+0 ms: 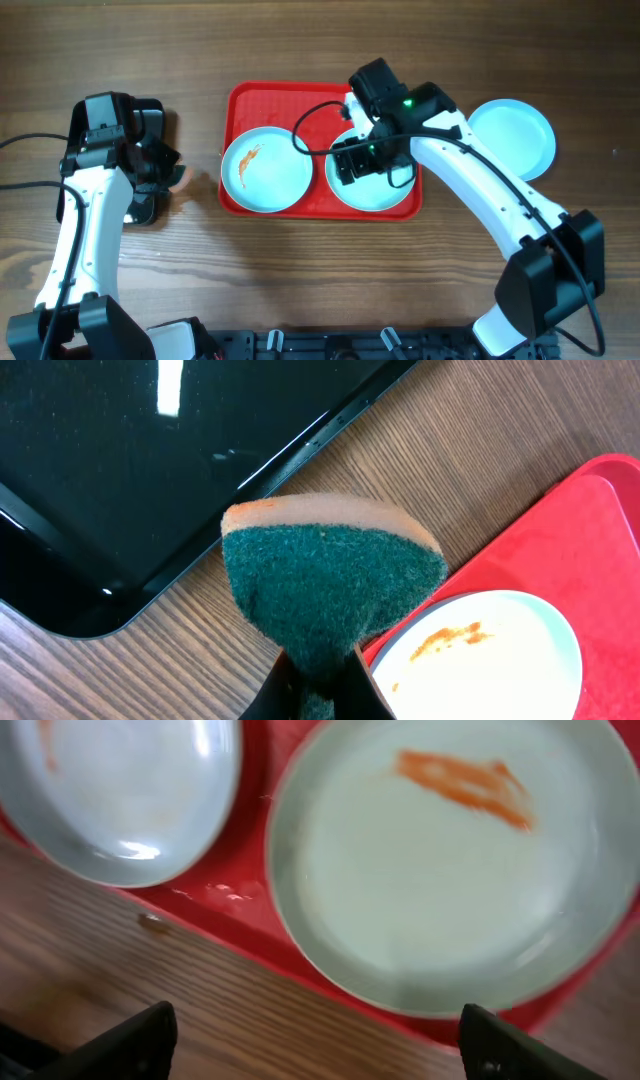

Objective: Clean dirty plates on tray and stack at the side

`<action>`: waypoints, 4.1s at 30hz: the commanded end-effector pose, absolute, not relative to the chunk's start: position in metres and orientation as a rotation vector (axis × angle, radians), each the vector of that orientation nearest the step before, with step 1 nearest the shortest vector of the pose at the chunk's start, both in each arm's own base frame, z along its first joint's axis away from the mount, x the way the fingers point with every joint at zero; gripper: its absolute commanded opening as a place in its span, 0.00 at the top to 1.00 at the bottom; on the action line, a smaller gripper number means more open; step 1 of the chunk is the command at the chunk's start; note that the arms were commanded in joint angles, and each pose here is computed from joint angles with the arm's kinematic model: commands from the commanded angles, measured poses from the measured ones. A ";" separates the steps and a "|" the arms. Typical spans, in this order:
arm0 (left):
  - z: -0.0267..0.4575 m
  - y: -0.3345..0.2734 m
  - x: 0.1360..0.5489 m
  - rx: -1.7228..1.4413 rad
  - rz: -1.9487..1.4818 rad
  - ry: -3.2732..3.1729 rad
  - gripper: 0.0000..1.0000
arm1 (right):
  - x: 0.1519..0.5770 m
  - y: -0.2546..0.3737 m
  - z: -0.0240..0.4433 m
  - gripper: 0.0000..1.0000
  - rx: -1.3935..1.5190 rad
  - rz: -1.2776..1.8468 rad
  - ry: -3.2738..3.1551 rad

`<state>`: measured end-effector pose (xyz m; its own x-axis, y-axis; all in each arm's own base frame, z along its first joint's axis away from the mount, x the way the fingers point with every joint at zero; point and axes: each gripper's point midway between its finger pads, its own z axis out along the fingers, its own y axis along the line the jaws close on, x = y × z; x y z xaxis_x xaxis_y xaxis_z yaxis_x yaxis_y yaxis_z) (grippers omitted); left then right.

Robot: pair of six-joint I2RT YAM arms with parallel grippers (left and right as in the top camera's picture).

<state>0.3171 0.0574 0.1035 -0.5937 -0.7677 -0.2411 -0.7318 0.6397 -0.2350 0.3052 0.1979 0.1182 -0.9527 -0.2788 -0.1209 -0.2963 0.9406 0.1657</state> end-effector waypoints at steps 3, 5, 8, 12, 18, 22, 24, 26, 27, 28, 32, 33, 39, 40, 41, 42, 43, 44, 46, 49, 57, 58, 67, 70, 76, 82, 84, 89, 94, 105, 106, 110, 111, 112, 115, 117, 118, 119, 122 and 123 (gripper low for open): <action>0.108 0.055 0.316 -1.162 -0.168 2.541 0.96 | 0.333 0.137 0.120 0.00 0.164 0.043 2.982; 0.108 0.055 0.316 -1.162 -0.168 2.541 0.96 | 0.333 0.128 0.112 0.00 0.217 0.045 2.992; 0.109 0.055 0.316 -1.162 -0.169 2.540 0.96 | 0.331 0.129 0.094 0.00 0.232 0.126 3.012; 0.108 0.054 0.316 -1.162 -0.173 2.542 0.96 | 0.322 0.129 0.063 0.34 0.283 0.181 3.038; 0.108 0.054 0.316 -1.162 -0.173 2.542 0.96 | 0.301 0.132 0.040 0.59 0.449 0.260 3.093; 0.109 0.054 0.316 -1.162 -0.173 2.542 0.96 | 0.290 0.132 0.035 0.53 0.587 0.256 3.115; 0.109 0.054 0.316 -1.162 -0.173 2.542 0.96 | 0.286 0.131 0.032 0.53 0.669 0.243 3.118; 0.109 0.055 0.316 -1.162 -0.172 2.542 0.96 | 0.281 0.129 0.030 0.53 0.730 0.229 3.122; 0.109 0.054 0.316 -1.162 -0.173 2.542 0.96 | 0.278 0.128 0.029 0.53 0.767 0.218 3.125; 0.109 0.055 0.316 -1.162 -0.172 2.542 0.96 | 0.275 0.127 0.028 0.53 0.803 0.208 3.127; 0.109 0.055 0.317 -1.162 -0.173 2.541 0.96 | 0.259 0.126 0.019 0.54 0.978 0.176 3.132; 0.109 0.055 0.317 -1.161 -0.173 2.541 0.96 | 0.257 0.129 0.016 0.54 1.013 0.190 3.126; 0.109 0.055 0.316 -1.162 -0.173 2.542 0.96 | 0.265 0.151 0.008 0.55 1.054 0.386 3.087; 0.109 0.054 0.316 -1.162 -0.173 2.542 0.96 | 0.267 0.152 0.008 0.55 1.075 0.395 3.071; 0.109 0.054 0.316 -1.162 -0.173 2.542 0.96 | 0.268 0.153 0.008 0.55 1.076 0.399 3.067; 0.109 0.054 0.316 -1.162 -0.173 2.542 0.96 | 0.270 0.154 0.008 0.55 1.071 0.406 3.061; 0.109 0.055 0.317 -1.162 -0.173 2.541 0.96 | 0.270 0.154 0.008 0.55 1.069 0.409 3.059; 0.109 0.055 0.317 -1.162 -0.173 2.541 0.96 | 0.270 0.154 0.008 0.55 1.069 0.408 3.059; 0.109 0.055 0.317 -1.162 -0.173 2.541 0.96 | 0.270 0.154 0.008 0.54 1.064 0.409 3.060; 0.109 0.055 0.317 -1.162 -0.173 2.541 0.96 | 0.271 0.153 0.008 0.55 1.062 0.405 3.056; 0.109 0.055 0.317 -1.161 -0.173 2.541 0.96 | 0.271 0.134 0.003 0.80 1.059 0.240 3.022; 0.109 0.055 0.317 -1.161 -0.173 2.541 0.96 | 0.272 0.131 0.002 0.83 1.053 0.220 3.016; 0.109 0.055 0.317 -1.160 -0.174 2.538 0.96 | 0.292 0.124 0.002 0.96 0.762 0.188 2.996; 0.109 0.055 0.317 -1.160 -0.174 2.538 0.96 | 0.310 0.127 0.005 0.96 0.550 0.213 2.956; 0.109 0.055 0.317 -1.160 -0.174 2.538 0.96 | 0.334 0.105 0.009 0.96 0.429 0.029 2.842; 0.109 0.055 0.318 -1.160 -0.174 2.538 0.96 | 0.360 0.101 0.018 0.96 -0.026 -0.091 2.753; 0.109 0.055 0.318 -1.160 -0.174 2.538 0.96 | 0.365 0.102 0.020 0.96 -0.167 -0.111 2.732; 0.109 0.055 0.317 -1.160 -0.174 2.538 0.96 | 0.371 0.105 0.023 0.96 -0.382 -0.147 2.685; 0.109 0.055 0.317 -1.160 -0.174 2.538 0.96 | 0.369 0.111 0.021 0.96 -0.673 -0.155 2.645; 0.109 0.055 0.317 -1.160 -0.174 2.538 0.96 | 0.374 0.124 0.024 0.90 -0.762 -0.080 2.593; 0.109 0.055 0.317 -1.160 -0.174 2.538 0.96 | 0.374 0.124 0.024 0.90 -0.753 -0.080 2.594; 0.109 0.055 0.317 -1.160 -0.174 2.538 0.96 | 0.379 0.110 0.027 0.00 -0.607 -0.172 2.615; 0.109 0.055 0.317 -1.160 -0.174 2.538 0.96 | 0.382 0.103 0.029 0.00 -0.534 -0.216 2.622; 0.109 0.055 0.317 -1.160 -0.174 2.538 0.96 | 0.383 0.097 0.033 0.00 -0.475 -0.256 2.625; 0.109 0.055 0.317 -1.160 -0.174 2.538 0.96 | 0.386 0.091 0.047 0.00 -0.414 -0.290 2.614; 0.109 0.055 0.317 -1.160 -0.174 2.538 0.96 | 0.387 0.093 0.061 0.00 -0.396 -0.268 2.600; 0.109 0.055 0.317 -1.160 -0.174 2.538 0.96 | 0.388 0.096 0.071 0.00 -0.367 -0.242 2.589; 0.109 0.055 0.317 -1.160 -0.174 2.538 0.96 | 0.388 0.103 0.081 0.00 -0.376 -0.181 2.581; 0.109 0.055 0.318 -1.160 -0.174 2.537 0.96 | 0.375 0.152 0.117 0.00 -0.479 0.208 2.539; 0.109 0.055 0.318 -1.160 -0.174 2.537 0.96 | 0.365 0.174 0.131 0.00 -0.531 0.392 2.505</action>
